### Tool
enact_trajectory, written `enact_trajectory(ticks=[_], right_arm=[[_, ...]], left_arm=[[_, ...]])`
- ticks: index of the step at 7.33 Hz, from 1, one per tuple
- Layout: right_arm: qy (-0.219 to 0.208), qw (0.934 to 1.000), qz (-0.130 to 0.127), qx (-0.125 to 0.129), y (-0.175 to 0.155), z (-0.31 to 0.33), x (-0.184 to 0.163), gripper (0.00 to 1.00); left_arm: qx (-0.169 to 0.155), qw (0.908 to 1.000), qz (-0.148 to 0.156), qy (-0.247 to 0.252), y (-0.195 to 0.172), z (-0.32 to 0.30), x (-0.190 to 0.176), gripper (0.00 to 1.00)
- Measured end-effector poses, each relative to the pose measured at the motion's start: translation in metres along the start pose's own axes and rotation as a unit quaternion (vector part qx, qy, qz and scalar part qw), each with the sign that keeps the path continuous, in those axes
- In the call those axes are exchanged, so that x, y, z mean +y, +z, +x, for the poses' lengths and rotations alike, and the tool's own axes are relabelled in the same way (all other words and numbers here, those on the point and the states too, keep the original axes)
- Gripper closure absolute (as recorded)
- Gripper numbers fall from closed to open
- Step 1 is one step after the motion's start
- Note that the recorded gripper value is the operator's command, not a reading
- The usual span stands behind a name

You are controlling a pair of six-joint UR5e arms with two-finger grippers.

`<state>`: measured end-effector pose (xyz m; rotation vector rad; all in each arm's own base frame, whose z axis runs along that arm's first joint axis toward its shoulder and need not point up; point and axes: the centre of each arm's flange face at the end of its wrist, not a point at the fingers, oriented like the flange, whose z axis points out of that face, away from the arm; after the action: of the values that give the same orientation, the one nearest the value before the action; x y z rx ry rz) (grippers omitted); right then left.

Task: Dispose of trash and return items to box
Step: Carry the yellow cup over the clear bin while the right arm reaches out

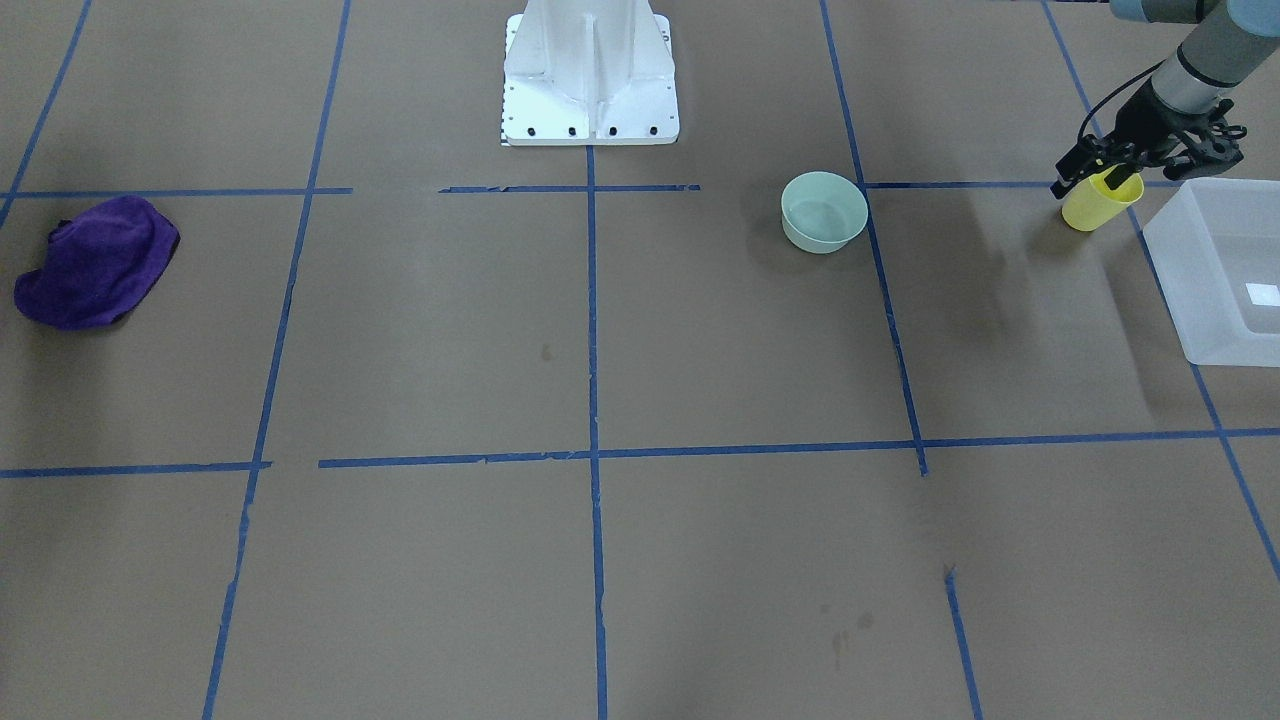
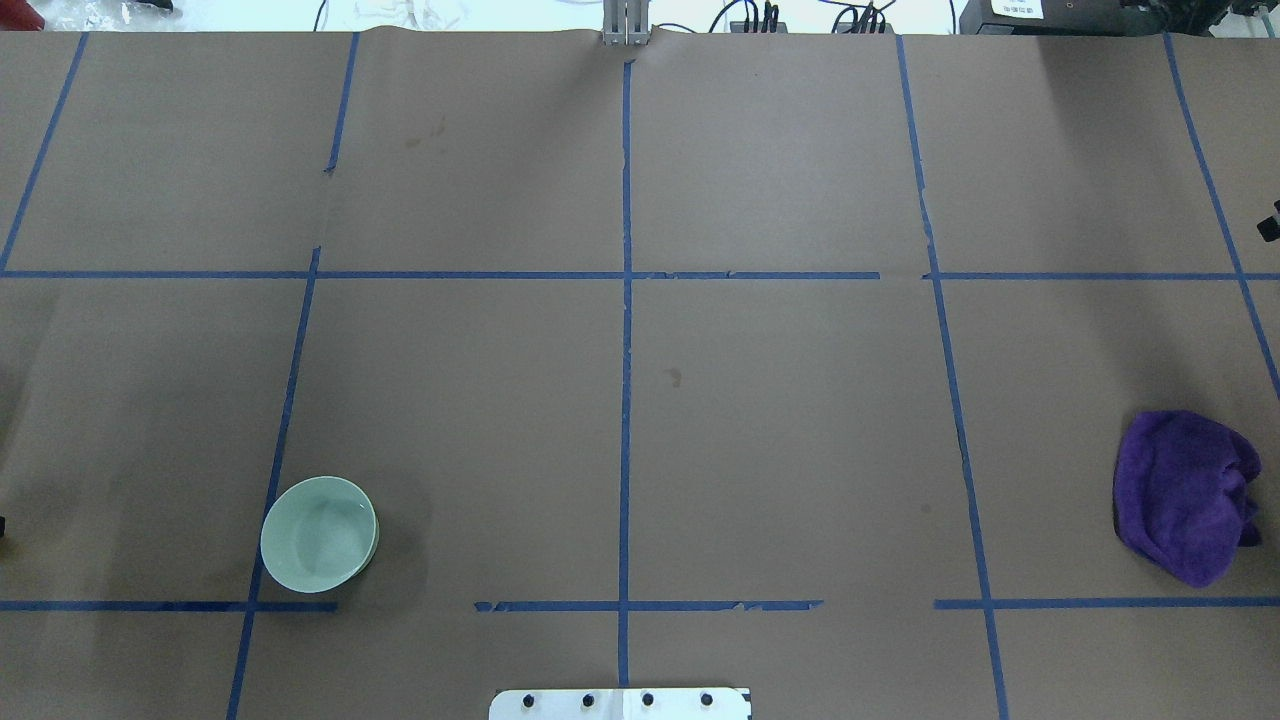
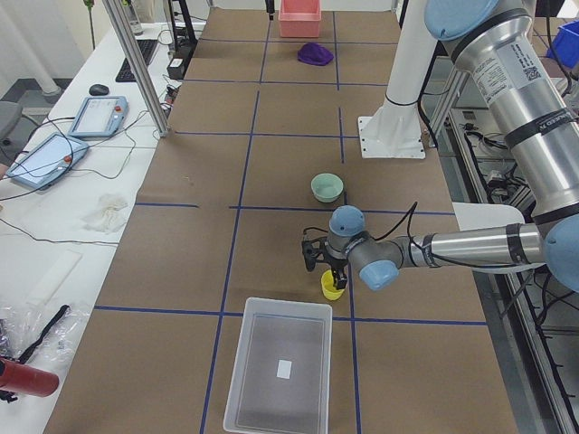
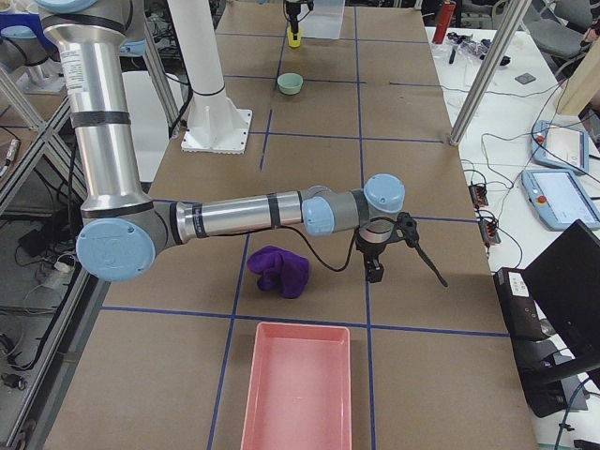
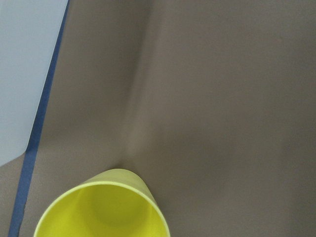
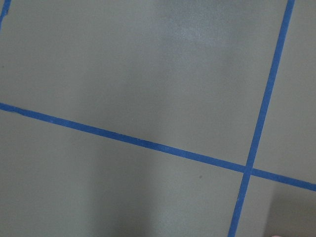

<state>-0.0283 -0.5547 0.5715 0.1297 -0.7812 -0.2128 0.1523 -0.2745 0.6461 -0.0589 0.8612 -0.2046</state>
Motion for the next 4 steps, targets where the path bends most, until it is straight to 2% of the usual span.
enact_trajectory(ticks=[1,4], right_arm=[[-0.001,1.0000,-0.001,0.000,0.0009,-0.0007,-0.0001,0.00],[-0.002,1.0000,-0.003,0.000,0.0032,-0.0019,-0.0002,0.00]], left_arm=[[-0.001,1.0000,0.001,0.001,0.0041,0.0004,-0.0021,0.07],[-0.006,1.0000,0.000,0.003,0.0111,0.0015,-0.0032,0.36]])
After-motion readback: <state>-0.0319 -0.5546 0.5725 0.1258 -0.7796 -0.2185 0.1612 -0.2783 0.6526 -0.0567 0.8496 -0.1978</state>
